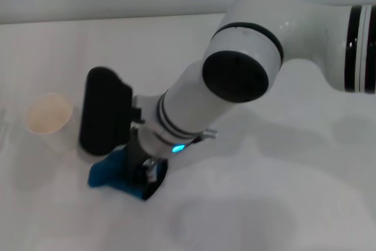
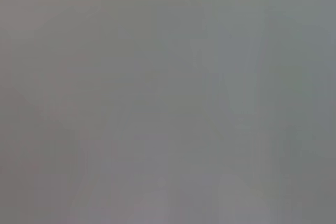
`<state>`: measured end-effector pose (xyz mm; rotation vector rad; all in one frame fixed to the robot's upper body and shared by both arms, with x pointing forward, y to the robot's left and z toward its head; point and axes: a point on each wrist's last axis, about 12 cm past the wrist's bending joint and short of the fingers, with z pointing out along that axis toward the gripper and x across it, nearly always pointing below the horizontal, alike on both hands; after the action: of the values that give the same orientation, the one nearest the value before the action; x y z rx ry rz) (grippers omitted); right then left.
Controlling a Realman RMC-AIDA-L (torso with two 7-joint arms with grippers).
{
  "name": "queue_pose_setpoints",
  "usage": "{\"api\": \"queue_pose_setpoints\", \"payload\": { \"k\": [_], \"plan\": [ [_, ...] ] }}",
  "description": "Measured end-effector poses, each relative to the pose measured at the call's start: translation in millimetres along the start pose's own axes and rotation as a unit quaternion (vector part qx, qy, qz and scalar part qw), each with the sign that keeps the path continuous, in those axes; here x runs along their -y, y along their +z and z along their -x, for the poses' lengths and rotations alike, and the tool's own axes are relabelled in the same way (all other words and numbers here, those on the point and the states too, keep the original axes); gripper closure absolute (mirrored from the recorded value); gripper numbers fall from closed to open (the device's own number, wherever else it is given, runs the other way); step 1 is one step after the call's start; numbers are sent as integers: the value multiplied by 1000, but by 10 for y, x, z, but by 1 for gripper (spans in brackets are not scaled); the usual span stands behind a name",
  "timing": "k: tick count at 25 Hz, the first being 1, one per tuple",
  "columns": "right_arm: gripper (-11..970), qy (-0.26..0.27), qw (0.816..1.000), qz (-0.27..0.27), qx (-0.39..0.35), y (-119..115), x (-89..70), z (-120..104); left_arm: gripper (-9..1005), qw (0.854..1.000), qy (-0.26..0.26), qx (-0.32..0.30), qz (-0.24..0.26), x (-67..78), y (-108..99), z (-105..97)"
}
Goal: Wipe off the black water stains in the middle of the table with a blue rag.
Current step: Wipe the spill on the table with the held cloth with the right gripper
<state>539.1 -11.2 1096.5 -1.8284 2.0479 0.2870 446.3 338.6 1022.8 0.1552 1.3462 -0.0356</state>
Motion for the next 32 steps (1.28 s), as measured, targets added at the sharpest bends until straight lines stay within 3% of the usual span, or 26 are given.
{"api": "queue_pose_setpoints", "payload": {
  "k": [7, 14, 17, 21, 32],
  "plan": [
    [868, 31, 997, -66, -29, 37, 440, -234, 335, 1000, -1, -5, 4, -5, -28, -11],
    [868, 68, 987, -134, -56, -80, 865, -401, 335, 1000, -1, -4, 8, -13, -6, -11],
    [868, 78, 983, -157, -63, -123, 956, -447, 335, 1000, -1, -5, 8, -14, 9, -14],
    [868, 72, 984, -149, -65, -110, 889, -428, 334, 1000, 0, -6, 8, -23, 34, -13],
    [867, 10, 999, -36, -28, 3, 178, -102, 335, 1000, -1, -9, 7, -13, 78, -22]
  ]
}}
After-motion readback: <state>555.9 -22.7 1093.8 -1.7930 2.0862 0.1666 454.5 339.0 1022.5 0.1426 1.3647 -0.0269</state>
